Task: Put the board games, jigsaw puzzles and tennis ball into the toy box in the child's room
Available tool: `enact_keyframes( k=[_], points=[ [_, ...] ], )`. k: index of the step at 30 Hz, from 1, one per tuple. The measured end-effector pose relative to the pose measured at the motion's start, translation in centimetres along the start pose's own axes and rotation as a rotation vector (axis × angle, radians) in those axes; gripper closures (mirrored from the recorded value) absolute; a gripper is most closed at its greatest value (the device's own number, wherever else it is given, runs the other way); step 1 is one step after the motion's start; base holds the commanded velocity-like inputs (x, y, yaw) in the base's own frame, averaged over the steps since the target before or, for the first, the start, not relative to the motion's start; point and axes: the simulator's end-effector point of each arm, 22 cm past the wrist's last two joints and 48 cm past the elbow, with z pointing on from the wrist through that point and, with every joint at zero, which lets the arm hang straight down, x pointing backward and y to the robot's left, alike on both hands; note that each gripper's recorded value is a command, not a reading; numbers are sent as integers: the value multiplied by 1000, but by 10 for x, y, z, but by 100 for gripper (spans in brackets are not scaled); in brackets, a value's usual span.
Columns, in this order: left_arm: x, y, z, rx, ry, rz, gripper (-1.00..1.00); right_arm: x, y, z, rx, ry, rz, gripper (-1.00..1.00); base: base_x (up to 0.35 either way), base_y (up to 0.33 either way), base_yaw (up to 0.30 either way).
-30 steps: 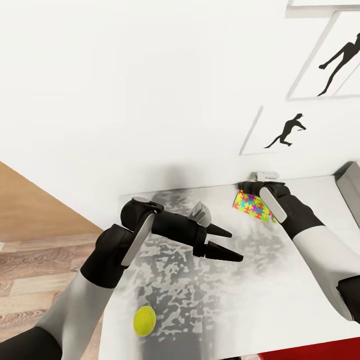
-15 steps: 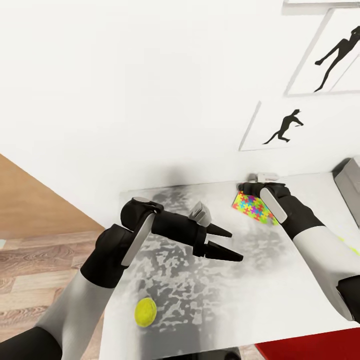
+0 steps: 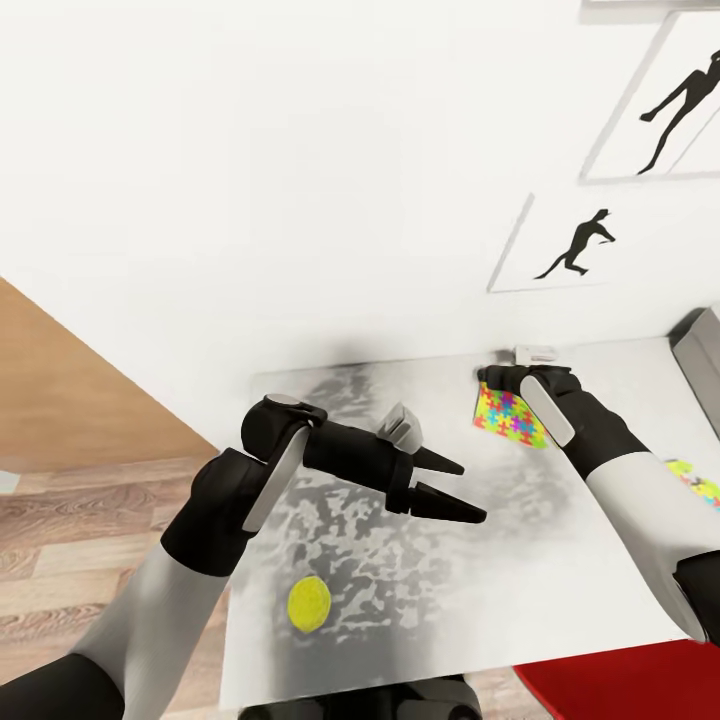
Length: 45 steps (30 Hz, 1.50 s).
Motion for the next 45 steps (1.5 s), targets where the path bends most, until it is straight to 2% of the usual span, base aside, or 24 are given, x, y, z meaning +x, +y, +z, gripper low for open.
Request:
enact_keyframes(
  k=[31,45],
  points=[
    [-2,1,-1,-1,-6,-2,-100,0,-1,0,-1,2,4,-100,-127,26,0],
    [-4,1,-9,-3,-9,5,-100,1,-2,0,1,4,4,-100,-20,11,0]
  ],
)
